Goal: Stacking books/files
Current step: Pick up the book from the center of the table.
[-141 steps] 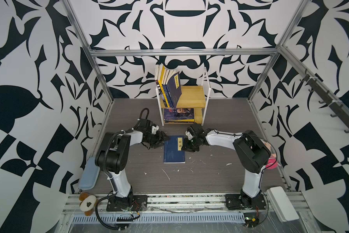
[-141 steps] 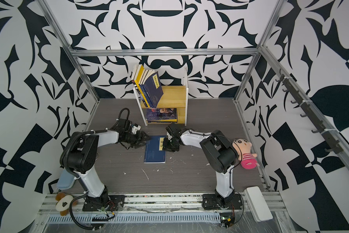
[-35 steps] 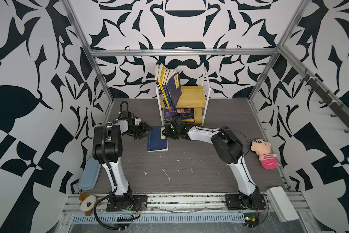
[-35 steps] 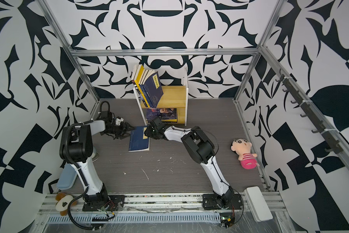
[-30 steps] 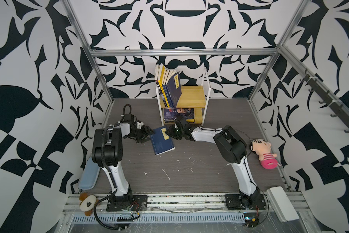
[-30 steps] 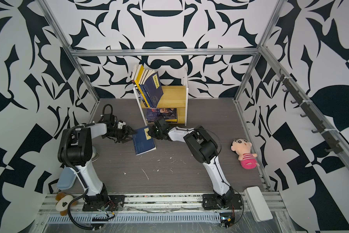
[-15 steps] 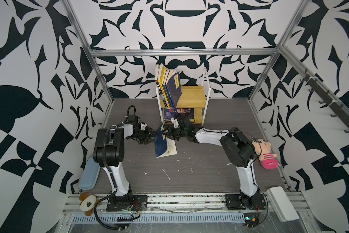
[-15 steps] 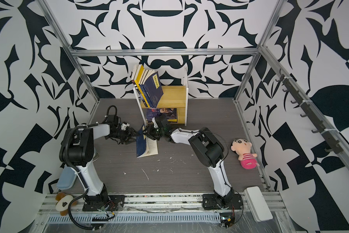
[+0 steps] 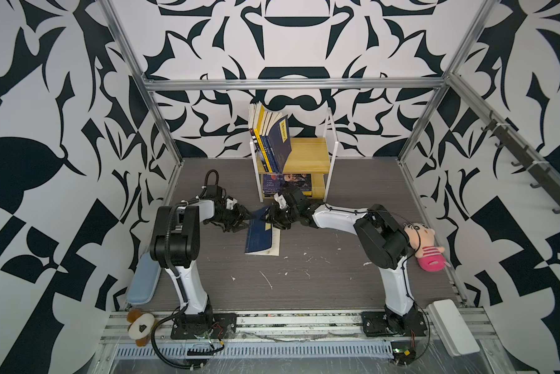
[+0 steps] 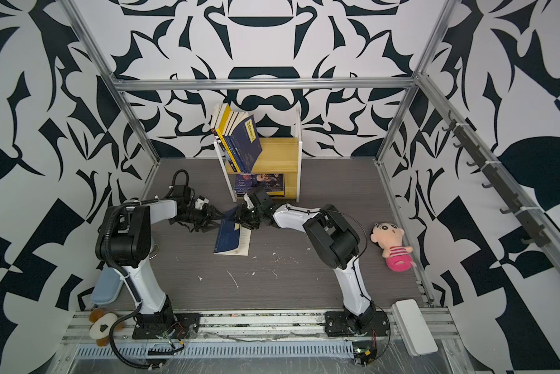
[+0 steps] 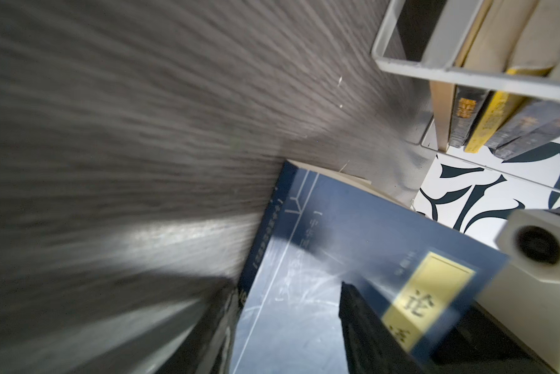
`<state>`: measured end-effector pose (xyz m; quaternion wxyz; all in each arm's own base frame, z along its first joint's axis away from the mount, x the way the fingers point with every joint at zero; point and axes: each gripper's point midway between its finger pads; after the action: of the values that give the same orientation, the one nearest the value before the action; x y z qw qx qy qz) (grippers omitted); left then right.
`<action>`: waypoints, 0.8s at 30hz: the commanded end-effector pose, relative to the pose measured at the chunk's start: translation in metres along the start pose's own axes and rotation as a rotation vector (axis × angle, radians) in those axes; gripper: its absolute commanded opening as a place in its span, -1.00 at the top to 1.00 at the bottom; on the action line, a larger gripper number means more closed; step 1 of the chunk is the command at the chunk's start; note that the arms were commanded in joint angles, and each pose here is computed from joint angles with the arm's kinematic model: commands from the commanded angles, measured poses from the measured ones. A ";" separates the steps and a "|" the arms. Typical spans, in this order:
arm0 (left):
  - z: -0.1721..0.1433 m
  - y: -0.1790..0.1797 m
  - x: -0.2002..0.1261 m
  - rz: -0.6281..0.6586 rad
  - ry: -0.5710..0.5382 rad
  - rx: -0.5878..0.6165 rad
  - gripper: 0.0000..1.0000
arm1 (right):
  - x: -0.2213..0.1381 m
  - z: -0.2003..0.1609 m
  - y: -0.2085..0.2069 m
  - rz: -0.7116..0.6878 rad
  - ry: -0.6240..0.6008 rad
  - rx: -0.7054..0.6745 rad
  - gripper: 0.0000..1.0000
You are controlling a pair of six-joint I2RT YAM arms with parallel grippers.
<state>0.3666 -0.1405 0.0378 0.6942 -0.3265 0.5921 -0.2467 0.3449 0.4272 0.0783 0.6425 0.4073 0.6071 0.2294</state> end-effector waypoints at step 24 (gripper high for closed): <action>0.014 -0.061 -0.088 -0.062 -0.189 0.328 -0.99 | -0.086 -0.010 0.042 0.183 0.127 -0.318 0.94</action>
<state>0.3686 -0.1154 0.1147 0.7722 -0.2571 0.5053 -0.2869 0.3402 0.3779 0.1028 0.6403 0.3660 0.6084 0.2932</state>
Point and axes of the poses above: each gripper's point midway between its finger pads, its own x axis out along the fingers, its own y axis along the line the jaws close on, z = x × y, and after that the axes turned 14 degrees about x, right-handed
